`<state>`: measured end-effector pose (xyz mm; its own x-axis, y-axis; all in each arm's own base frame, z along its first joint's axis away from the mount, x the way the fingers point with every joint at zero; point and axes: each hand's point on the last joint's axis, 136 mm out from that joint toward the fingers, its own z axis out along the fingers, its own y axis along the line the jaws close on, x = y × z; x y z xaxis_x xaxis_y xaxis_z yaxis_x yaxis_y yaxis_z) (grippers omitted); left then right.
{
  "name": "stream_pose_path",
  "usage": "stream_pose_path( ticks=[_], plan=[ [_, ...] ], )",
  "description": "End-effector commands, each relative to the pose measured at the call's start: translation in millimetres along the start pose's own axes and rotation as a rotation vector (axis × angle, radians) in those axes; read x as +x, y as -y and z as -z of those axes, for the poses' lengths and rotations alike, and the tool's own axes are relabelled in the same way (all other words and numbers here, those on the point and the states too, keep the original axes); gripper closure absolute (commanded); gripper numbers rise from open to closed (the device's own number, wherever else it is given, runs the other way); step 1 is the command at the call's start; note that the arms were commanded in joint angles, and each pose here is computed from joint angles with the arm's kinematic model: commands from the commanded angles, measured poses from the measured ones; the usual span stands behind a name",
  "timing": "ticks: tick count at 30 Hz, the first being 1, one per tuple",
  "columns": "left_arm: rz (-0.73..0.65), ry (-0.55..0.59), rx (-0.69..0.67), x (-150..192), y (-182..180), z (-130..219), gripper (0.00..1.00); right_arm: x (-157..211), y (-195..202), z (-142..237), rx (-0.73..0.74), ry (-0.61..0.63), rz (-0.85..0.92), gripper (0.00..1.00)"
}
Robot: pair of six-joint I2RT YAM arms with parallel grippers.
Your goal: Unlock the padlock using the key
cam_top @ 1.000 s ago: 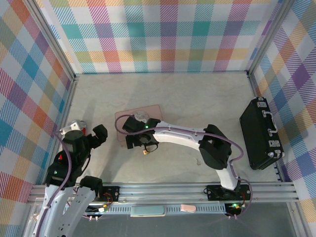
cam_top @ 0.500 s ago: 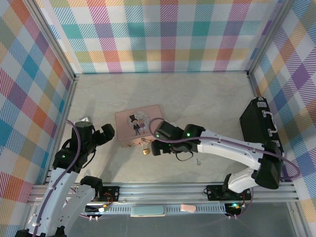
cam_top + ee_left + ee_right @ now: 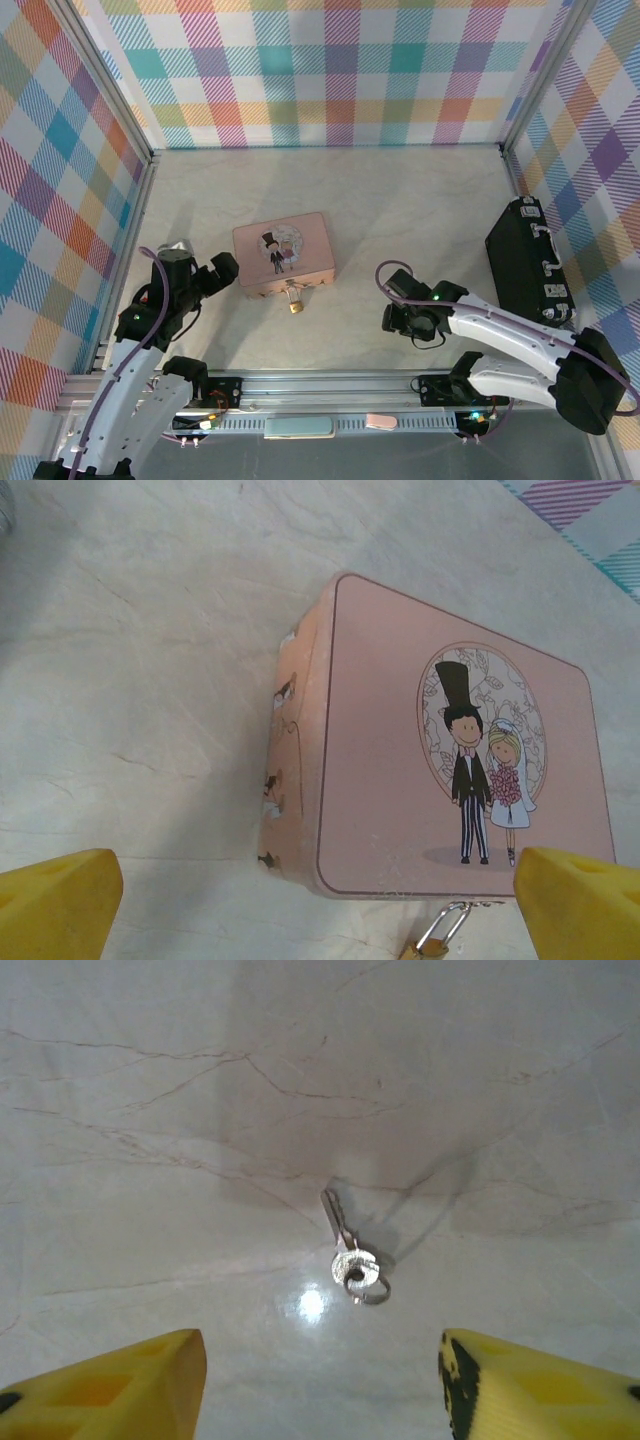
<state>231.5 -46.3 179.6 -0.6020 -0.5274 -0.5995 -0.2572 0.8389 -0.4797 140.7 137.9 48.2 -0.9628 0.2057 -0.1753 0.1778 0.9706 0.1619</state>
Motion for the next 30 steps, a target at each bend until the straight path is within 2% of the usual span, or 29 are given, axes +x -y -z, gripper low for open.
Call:
stream_pose_path(
  ticks=[1, 5, 10, 18, 30],
  plan=[
    [0.041, 0.033, 0.062, -7.5, 13.6, 3.5, 0.0, -2.4, -8.8, -9.1, -0.038, -0.02, -0.027, 0.5],
    [0.038, 0.029, 0.035, -4.3, 7.0, 1.9, 0.0, -0.4, 4.8, -16.7, 0.042, -0.04, -0.017, 0.61],
    [0.04, 0.011, 0.033, 0.7, 5.1, -0.3, 0.0, -1.6, 11.6, -22.8, 0.095, -0.042, -0.001, 0.66],
    [0.033, 0.023, 0.035, -3.3, 7.1, 1.3, 0.0, 3.7, 11.1, -31.3, 0.103, -0.077, -0.004, 0.77],
    [0.025, 0.024, 0.026, -4.0, 6.1, 0.3, 0.0, 4.9, 11.1, -38.6, 0.122, -0.094, 0.003, 0.87]
  ],
)
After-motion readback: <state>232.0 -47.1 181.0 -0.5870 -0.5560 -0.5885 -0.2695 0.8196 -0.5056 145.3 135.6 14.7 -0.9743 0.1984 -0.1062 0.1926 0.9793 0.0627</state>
